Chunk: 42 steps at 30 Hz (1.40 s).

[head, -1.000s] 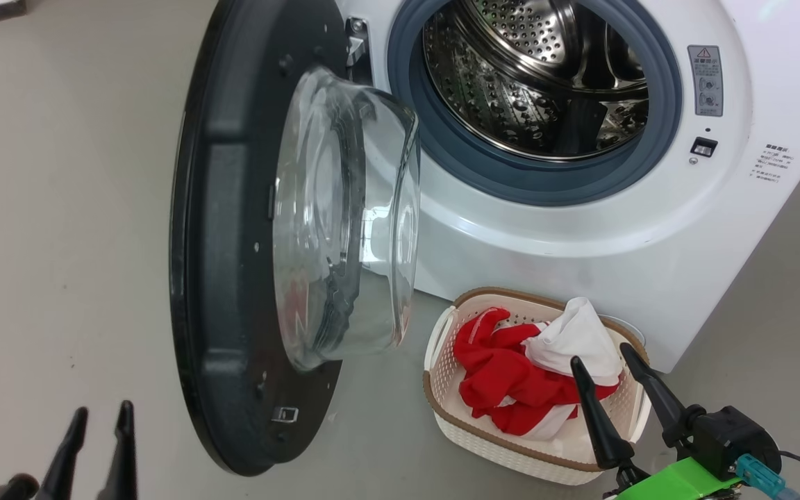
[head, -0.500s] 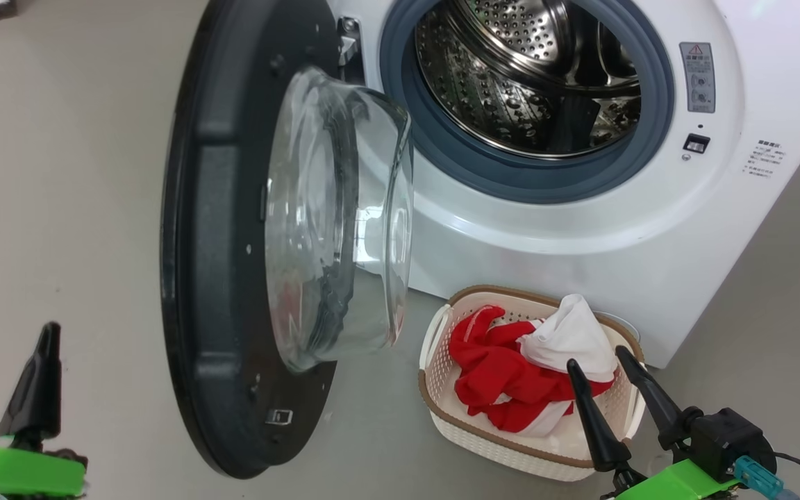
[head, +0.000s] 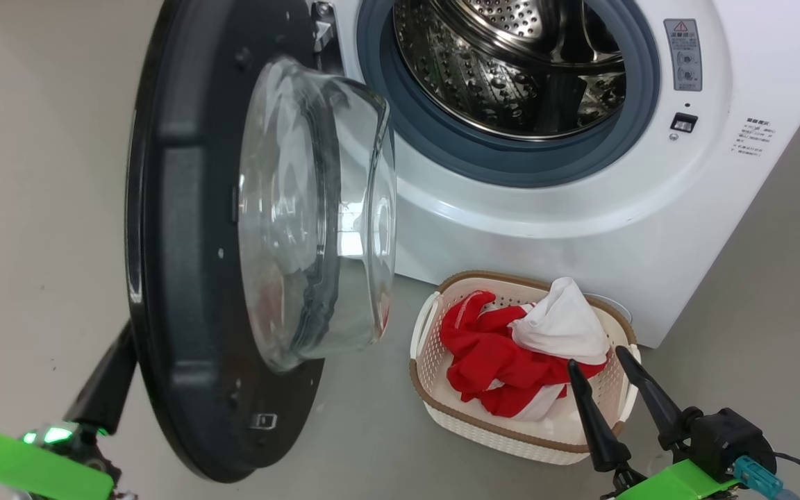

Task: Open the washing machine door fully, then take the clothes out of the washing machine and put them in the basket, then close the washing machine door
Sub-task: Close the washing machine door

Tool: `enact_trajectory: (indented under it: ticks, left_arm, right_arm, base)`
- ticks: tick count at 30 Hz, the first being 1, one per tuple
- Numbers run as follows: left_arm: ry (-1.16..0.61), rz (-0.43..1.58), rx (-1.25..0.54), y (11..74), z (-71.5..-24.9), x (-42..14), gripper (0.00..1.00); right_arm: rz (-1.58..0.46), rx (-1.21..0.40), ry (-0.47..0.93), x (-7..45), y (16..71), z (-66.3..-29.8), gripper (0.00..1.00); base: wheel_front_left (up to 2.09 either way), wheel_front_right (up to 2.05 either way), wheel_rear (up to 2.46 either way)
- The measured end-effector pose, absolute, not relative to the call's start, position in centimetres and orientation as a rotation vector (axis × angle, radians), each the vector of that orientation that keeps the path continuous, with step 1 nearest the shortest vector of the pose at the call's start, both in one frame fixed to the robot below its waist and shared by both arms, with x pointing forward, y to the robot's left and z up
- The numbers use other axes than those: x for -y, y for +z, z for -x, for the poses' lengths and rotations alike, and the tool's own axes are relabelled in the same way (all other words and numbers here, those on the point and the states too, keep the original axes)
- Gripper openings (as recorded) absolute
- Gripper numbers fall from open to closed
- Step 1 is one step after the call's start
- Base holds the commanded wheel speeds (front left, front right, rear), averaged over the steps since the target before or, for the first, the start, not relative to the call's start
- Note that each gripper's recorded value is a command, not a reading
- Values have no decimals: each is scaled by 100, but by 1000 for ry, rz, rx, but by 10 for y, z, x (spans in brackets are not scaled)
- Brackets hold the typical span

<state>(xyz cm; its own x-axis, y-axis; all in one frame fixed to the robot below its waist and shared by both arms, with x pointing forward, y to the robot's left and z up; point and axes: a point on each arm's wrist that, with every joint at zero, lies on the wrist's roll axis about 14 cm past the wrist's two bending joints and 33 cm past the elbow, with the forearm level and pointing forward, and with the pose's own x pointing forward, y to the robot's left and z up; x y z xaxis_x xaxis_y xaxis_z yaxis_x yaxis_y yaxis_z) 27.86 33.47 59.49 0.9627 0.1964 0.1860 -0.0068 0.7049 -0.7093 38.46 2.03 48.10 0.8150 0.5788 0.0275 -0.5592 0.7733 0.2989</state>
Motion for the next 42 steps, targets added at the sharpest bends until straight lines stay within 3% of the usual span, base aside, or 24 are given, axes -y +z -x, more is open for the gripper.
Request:
enact_trajectory:
  ticks: [13,18,42]
  left_arm:
    - [-36,779,164,592,-290,-286,0]
    - [-106,688,136,591,-300,-266,0]
    - [-406,575,111,599,-385,-163,0]
  right_arm:
    - [-304,-83,613,-20,475,-388,100]
    - [-308,-80,602,-18,474,-392,100]
    - [-297,-73,404,45,461,-418,100]
  base:
    - [0,0,0]
    - [0,0,0]
    - [0,0,0]
